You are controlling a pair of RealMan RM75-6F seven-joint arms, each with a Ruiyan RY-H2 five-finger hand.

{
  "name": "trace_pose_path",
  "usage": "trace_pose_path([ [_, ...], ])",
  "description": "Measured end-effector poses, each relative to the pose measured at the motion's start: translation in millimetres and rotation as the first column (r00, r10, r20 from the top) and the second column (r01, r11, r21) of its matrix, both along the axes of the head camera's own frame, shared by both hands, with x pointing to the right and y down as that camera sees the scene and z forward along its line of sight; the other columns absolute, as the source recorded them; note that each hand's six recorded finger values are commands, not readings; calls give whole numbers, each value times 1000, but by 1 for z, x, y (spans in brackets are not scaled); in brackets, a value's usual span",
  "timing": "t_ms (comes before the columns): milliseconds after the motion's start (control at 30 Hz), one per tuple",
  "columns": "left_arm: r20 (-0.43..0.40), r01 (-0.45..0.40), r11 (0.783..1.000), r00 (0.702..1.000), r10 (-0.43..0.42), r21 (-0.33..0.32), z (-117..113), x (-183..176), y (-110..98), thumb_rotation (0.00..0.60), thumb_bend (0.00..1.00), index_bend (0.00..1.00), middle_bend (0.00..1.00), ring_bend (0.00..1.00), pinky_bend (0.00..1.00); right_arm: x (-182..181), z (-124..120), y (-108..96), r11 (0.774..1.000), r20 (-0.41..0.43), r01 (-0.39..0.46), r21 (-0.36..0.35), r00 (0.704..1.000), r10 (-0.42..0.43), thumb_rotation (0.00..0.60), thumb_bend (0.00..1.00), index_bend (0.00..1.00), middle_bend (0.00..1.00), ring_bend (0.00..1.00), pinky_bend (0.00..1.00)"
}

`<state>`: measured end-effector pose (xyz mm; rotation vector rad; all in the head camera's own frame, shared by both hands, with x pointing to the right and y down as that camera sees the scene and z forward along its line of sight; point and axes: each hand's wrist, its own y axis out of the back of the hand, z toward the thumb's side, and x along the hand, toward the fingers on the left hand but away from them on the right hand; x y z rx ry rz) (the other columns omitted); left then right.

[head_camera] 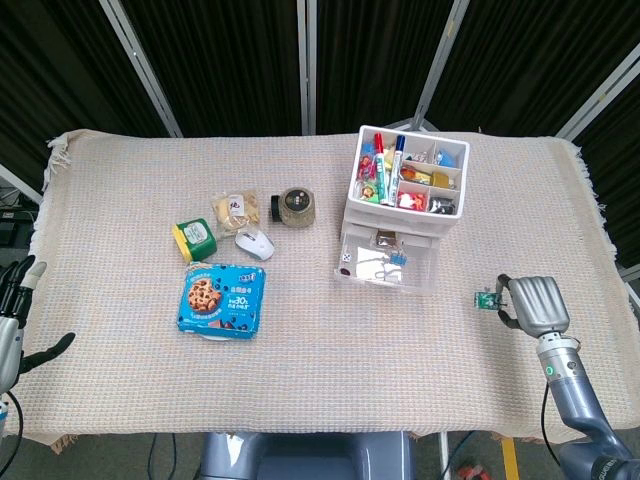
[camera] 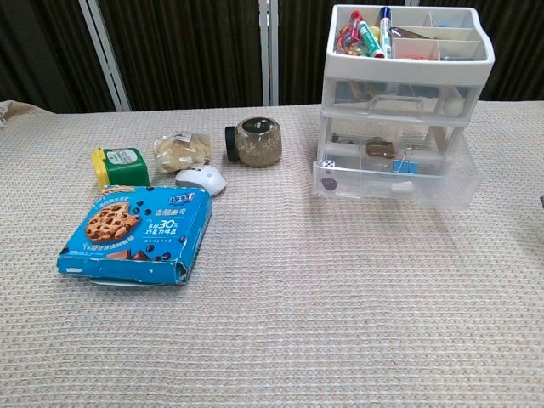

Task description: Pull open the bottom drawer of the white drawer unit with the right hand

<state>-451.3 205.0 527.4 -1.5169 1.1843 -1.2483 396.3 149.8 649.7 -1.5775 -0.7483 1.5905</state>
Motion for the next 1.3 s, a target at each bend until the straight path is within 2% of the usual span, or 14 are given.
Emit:
trace_pose_path([
  [133, 2, -1, 1000, 1000, 1, -2, 0, 0, 1, 600, 95, 0, 0, 0, 0, 1, 0, 4, 1000, 13, -8, 20, 1000, 8, 600, 165, 423, 986, 920, 634],
  [200, 3, -1, 1000, 1000, 1, -3, 0, 0, 1, 600, 95, 0, 0, 0, 0, 1, 0, 6, 1000, 18, -12, 24, 1000, 11, 600, 160, 374, 939, 874, 598],
  [300, 3, -2, 1000, 1000, 2, -4, 0, 0, 2, 600, 95, 0, 0, 0, 0, 5, -1, 10, 1000, 12, -16, 24, 1000, 16, 600, 155, 263, 756, 728, 496],
  [367, 3, -2, 1000, 1000, 2, 1, -2, 0, 2, 600, 95, 0, 0, 0, 0, 7, -4, 10, 999, 10, -20, 39, 1000, 19, 600, 155, 204, 577, 589, 407],
  [400, 4, -2, 1000, 1000, 2, 1, -2, 0, 3, 600, 96, 0, 0, 0, 0, 8, -9, 11, 998, 12, -25, 58, 1000, 24, 600, 155, 195, 520, 537, 376],
  [567, 18, -3, 1000, 1000, 3, -5, 1, 0, 3, 600, 95, 0, 0, 0, 0, 17, -36, 17, 984, 50, -58, 168, 997, 50, 600, 147, 144, 178, 160, 173],
  [667, 33, -4, 1000, 999, 4, -9, 3, 0, 4, 600, 96, 0, 0, 0, 0, 20, -55, 25, 972, 81, -59, 226, 996, 41, 600, 114, 56, 22, 10, 46],
  [767, 46, -2, 1000, 999, 3, -10, 6, -1, 4, 600, 95, 0, 0, 0, 0, 21, -68, 33, 967, 96, -45, 252, 995, 21, 600, 78, 0, 0, 0, 0],
  [933, 74, 4, 1000, 997, -2, -16, 8, -3, 6, 600, 95, 0, 0, 0, 0, 17, -86, 44, 960, 115, -34, 277, 993, 2, 600, 63, 0, 0, 0, 0],
  [1300, 76, -9, 1000, 997, 11, -26, 13, 1, 6, 600, 95, 0, 0, 0, 0, 19, -82, 49, 974, 113, -46, 221, 993, 21, 600, 64, 0, 0, 0, 0],
])
